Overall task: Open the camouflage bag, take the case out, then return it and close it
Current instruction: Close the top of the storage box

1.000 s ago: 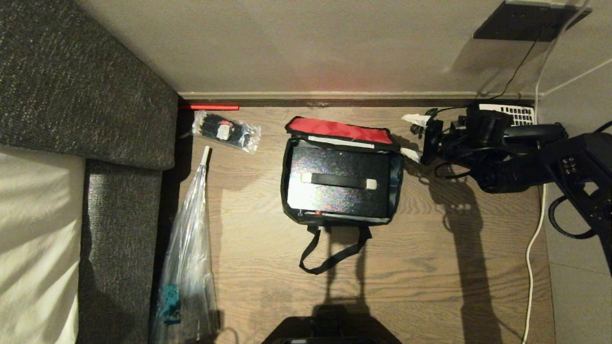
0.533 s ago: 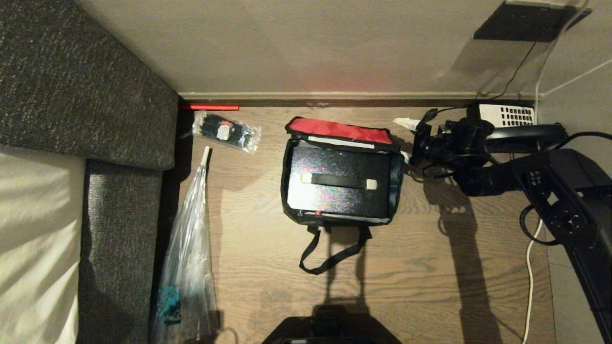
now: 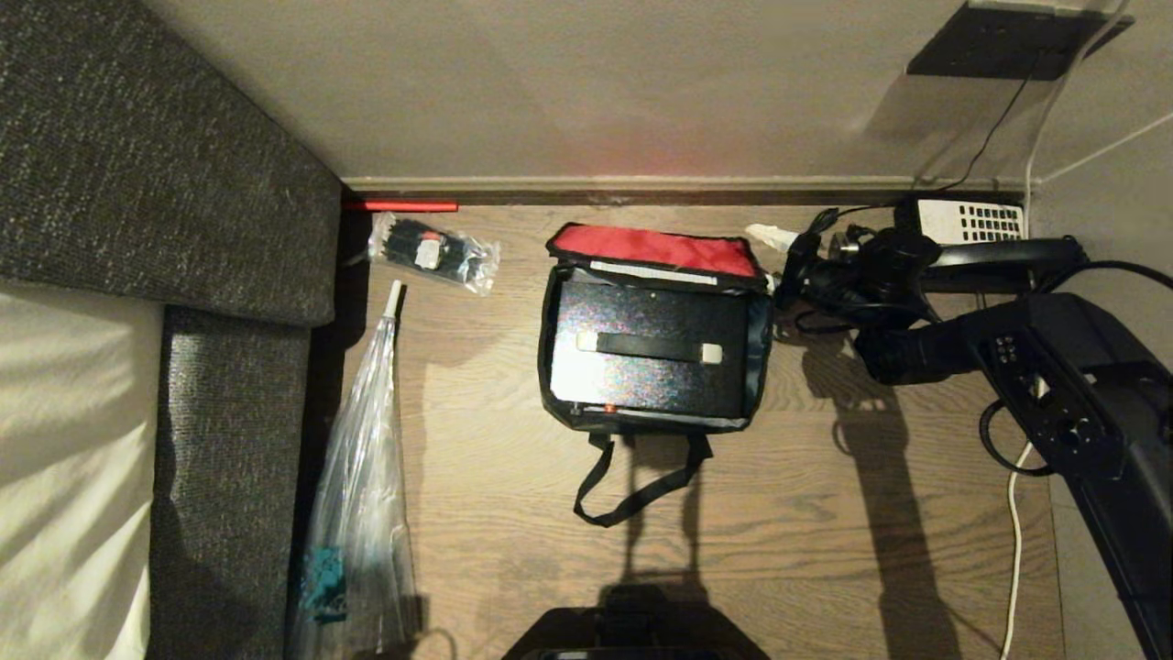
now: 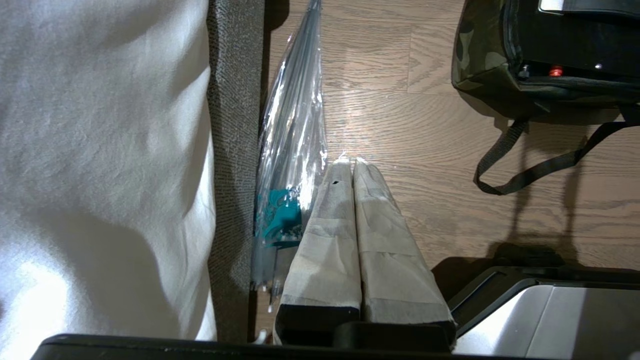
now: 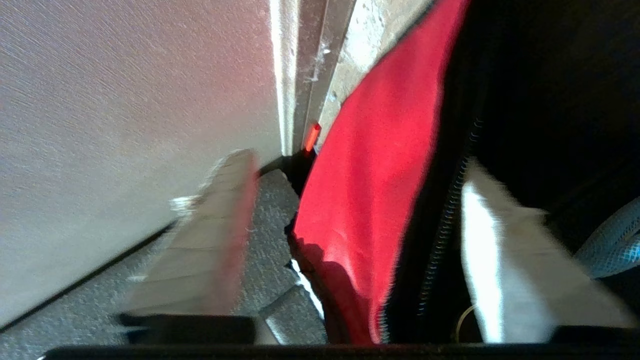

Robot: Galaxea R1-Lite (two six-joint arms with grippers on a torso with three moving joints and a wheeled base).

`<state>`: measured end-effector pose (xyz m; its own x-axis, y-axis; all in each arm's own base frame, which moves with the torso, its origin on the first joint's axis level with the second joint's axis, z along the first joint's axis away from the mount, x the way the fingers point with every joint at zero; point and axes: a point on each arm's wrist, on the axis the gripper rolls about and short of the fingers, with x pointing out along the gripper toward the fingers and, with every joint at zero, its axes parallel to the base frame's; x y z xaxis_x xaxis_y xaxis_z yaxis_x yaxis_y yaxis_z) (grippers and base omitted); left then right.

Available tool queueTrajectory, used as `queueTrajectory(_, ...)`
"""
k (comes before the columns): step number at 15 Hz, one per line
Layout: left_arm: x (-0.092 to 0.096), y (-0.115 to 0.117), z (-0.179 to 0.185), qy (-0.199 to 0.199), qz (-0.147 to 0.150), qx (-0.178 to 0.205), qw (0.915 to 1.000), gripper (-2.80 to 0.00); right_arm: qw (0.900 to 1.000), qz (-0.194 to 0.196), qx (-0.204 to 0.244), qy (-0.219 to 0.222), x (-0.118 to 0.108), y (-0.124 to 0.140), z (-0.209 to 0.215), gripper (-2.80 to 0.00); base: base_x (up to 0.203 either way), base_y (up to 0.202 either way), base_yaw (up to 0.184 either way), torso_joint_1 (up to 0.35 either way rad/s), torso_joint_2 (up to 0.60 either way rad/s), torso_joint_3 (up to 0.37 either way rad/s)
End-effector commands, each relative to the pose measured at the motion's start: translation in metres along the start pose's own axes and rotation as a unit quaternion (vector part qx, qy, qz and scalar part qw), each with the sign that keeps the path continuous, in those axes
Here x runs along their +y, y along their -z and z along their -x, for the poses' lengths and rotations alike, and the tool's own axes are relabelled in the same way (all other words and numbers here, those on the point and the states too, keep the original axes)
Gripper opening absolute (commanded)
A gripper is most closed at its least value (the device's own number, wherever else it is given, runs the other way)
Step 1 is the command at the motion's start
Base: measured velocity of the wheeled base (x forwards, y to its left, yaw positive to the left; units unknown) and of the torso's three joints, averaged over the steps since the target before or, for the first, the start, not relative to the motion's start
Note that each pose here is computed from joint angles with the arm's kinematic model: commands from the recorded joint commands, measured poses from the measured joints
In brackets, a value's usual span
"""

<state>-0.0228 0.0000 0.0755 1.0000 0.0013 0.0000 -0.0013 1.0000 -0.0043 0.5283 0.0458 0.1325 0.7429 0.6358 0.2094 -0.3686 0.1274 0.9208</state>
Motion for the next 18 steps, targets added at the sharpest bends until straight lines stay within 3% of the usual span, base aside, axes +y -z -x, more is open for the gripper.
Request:
queueTrajectory(1, 0.000, 0.000, 0.000, 0.000, 0.000, 0.000, 1.0000, -2.80, 1.000, 0.003, 0.003, -0.008, 0.001, 0.000, 0.000, -2.80, 0.000, 0.000, 0.000, 0.000, 0.00, 0.000)
queueTrajectory(8, 0.000, 0.000, 0.000, 0.000, 0.000, 0.001, 1.0000, -2.80, 0.999, 0.016, 0.002, -0.029, 0.012, -0.002, 0.000, -2.80, 0.000, 0.000, 0.000, 0.000, 0.00, 0.000)
queueTrajectory(18, 0.000, 0.000, 0.000, 0.000, 0.000, 0.000, 1.0000, -2.80, 1.000, 0.018, 0.004, -0.025, 0.035, -0.008, 0.009, -2.80, 0.000, 0.000, 0.000, 0.000, 0.00, 0.000)
